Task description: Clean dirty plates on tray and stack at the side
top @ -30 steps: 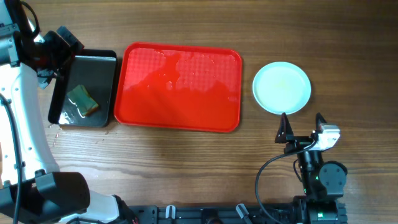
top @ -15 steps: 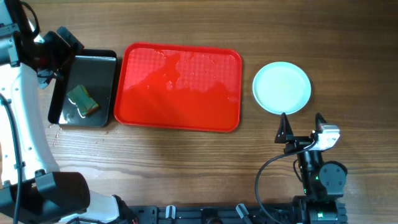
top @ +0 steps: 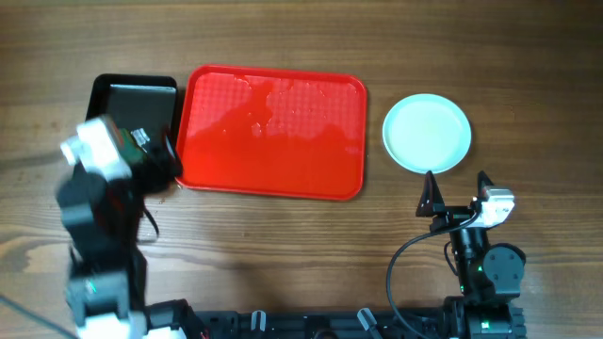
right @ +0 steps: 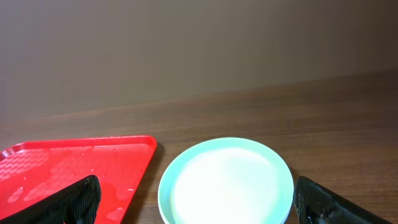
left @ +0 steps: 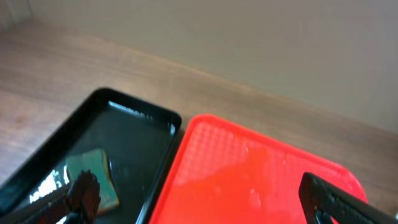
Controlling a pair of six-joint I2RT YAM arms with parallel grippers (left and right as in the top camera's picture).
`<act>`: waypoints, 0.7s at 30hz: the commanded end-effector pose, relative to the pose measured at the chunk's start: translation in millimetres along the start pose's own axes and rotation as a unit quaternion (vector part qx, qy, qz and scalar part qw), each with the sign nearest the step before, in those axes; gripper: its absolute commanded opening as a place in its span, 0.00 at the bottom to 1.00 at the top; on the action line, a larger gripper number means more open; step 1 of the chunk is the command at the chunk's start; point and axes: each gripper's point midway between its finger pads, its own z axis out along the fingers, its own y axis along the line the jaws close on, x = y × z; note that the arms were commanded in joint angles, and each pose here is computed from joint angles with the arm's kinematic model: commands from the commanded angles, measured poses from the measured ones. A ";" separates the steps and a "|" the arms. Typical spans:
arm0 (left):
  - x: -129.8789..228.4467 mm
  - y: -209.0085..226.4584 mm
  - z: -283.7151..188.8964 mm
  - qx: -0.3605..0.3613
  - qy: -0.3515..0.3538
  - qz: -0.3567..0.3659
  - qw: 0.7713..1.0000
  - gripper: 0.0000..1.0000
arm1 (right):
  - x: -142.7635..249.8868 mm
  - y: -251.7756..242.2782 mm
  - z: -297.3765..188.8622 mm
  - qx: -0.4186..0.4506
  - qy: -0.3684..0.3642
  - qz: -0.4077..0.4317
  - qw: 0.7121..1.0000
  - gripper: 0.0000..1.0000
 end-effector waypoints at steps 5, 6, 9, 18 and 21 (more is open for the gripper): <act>53.3 4.5 -32.3 0.030 -0.083 0.019 0.996 1.00 | -1.0 1.8 -0.3 -0.006 -0.002 0.002 1.000 1.00; 55.2 6.1 -32.0 0.030 -0.093 0.020 0.995 1.00 | -1.0 1.8 -0.3 -0.006 -0.002 0.002 1.000 1.00; 62.6 8.4 -27.0 0.036 -0.121 0.021 0.992 1.00 | -1.0 1.8 -0.3 -0.006 -0.002 0.002 1.000 1.00; 79.9 12.3 -17.6 0.048 -0.162 0.022 0.985 1.00 | -1.0 1.8 -0.3 -0.006 -0.002 0.002 1.000 1.00; 94.4 16.6 -11.5 0.041 -0.137 0.021 0.989 1.00 | -1.0 1.8 -0.3 -0.006 -0.002 0.002 1.000 1.00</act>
